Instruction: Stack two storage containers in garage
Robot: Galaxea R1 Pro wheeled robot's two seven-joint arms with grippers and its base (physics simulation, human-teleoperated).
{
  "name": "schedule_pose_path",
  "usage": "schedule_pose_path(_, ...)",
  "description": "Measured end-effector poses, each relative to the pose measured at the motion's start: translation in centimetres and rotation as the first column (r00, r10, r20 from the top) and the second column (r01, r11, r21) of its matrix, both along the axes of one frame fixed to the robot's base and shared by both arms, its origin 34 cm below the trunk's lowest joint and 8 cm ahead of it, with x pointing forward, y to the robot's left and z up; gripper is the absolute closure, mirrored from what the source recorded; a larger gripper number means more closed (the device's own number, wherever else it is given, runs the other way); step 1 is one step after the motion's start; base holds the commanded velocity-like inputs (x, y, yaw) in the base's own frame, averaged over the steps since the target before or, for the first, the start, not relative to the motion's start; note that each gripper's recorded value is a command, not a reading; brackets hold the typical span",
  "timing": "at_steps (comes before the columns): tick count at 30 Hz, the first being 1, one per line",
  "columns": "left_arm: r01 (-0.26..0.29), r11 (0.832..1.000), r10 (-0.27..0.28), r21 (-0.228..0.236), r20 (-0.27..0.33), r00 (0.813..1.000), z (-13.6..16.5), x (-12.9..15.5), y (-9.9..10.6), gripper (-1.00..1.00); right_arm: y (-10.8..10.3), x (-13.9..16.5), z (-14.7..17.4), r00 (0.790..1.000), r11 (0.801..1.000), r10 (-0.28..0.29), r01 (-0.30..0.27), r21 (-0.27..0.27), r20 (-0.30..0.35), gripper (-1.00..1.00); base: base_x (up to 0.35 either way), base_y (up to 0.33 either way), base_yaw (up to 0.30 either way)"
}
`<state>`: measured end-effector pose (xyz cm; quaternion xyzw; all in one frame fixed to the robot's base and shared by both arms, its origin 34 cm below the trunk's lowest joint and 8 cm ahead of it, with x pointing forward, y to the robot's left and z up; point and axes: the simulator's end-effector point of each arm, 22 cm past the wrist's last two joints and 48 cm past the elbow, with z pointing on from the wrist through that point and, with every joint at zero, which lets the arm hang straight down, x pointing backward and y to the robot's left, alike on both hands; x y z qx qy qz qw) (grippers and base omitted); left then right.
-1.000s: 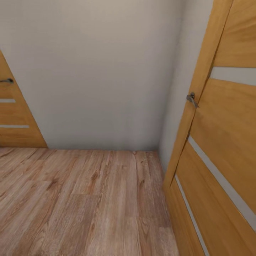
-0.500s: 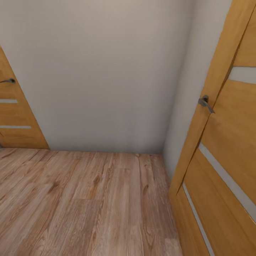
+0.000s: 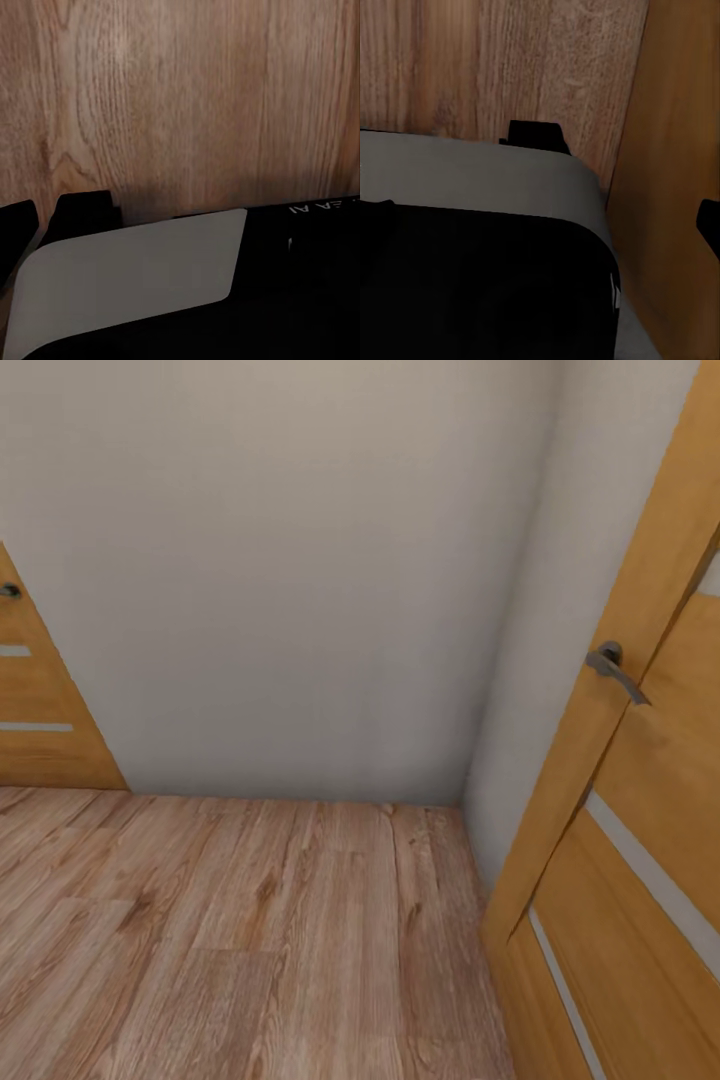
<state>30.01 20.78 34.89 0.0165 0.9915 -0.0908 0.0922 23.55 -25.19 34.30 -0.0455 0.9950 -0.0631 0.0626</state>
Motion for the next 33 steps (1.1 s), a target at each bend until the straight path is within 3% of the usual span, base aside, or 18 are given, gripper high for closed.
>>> schedule_pose_path(33, 0.0, 1.0, 0.0, 0.0, -0.001, 1.0, 0.01, -0.03, 0.02, -1.0, 0.16, -0.13, 0.0, 1.0, 1.0, -0.001, 0.001, 0.002, -0.005, -1.0, 0.305, 0.0, 0.012)
